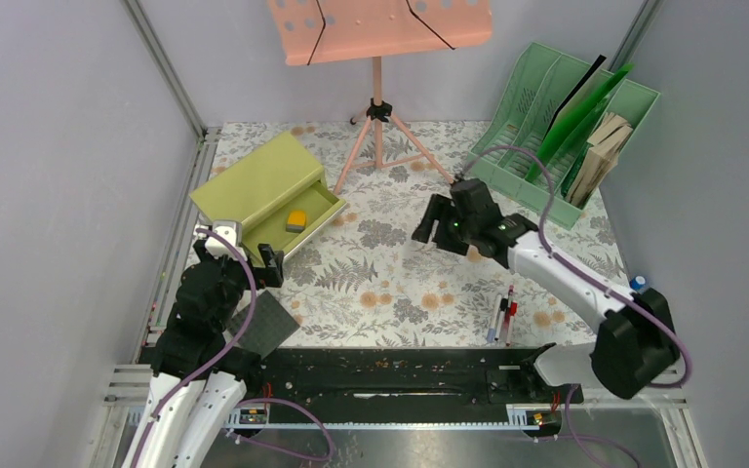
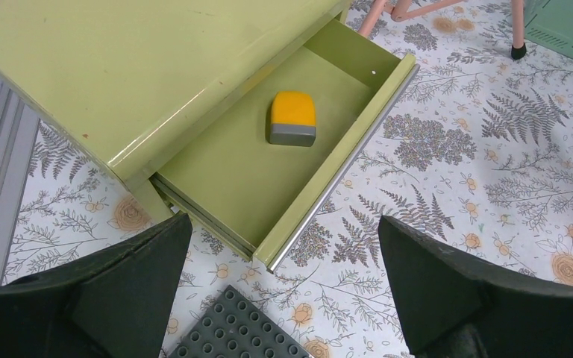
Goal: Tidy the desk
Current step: Pick up the stationery from the corner of the board.
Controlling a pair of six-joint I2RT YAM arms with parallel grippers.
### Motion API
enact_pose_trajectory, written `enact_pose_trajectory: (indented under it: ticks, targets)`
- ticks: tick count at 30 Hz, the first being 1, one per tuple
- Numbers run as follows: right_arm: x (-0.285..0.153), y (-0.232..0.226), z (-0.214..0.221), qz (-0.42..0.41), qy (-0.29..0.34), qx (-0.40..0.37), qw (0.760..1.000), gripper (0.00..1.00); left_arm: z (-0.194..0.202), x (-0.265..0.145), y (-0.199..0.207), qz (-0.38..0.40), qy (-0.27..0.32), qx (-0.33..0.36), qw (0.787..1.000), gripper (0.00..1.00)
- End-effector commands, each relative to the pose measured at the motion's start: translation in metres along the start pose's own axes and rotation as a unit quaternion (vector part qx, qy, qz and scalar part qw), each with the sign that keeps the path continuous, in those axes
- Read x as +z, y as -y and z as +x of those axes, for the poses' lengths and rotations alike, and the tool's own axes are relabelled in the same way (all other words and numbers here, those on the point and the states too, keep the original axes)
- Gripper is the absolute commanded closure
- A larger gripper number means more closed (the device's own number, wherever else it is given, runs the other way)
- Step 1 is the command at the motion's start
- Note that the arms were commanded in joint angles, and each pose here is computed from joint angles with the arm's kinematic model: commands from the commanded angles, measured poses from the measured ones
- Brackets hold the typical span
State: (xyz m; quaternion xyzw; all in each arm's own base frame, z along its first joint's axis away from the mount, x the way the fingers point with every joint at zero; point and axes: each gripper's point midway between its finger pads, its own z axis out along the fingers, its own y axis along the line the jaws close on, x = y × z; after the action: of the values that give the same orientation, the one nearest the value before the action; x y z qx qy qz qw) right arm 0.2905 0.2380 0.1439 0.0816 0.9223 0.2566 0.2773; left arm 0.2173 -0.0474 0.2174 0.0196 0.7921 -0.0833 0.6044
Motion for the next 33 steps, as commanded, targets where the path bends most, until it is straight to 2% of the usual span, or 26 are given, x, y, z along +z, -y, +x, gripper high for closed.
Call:
enact_pose_trajectory:
  ticks: [1, 4, 9, 14, 30, 33]
  targets:
    - [-0.022, 0.028, -0.019, 0.011, 0.059, 0.015, 0.998, 0.27, -0.013, 0.001, 0.006, 0.016, 0.028, 0.005, 0.999, 0.01]
    - [-0.032, 0.054, -0.021, 0.036, 0.076, 0.022, 0.996, 0.27, -0.013, 0.001, 0.005, 0.014, 0.028, 0.005, 1.0, 0.01]
    - [-0.054, 0.105, -0.027, 0.124, 0.118, 0.026, 0.985, 0.11, -0.012, 0.002, 0.006, 0.015, 0.026, 0.005, 1.0, 0.01]
    - [-0.078, 0.15, -0.035, 0.198, 0.149, 0.047, 0.968, 0.01, -0.011, 0.002, 0.006, 0.017, 0.026, 0.006, 0.999, 0.01]
    - [-0.094, 0.238, -0.037, 0.304, 0.156, 0.173, 0.924, 0.01, -0.01, 0.004, 0.01, 0.026, 0.028, 0.008, 0.999, 0.01]
    - [-0.099, 0.258, -0.042, 0.329, 0.162, 0.21, 0.906, 0.01, -0.01, 0.004, 0.011, 0.029, 0.028, 0.009, 0.999, 0.01]
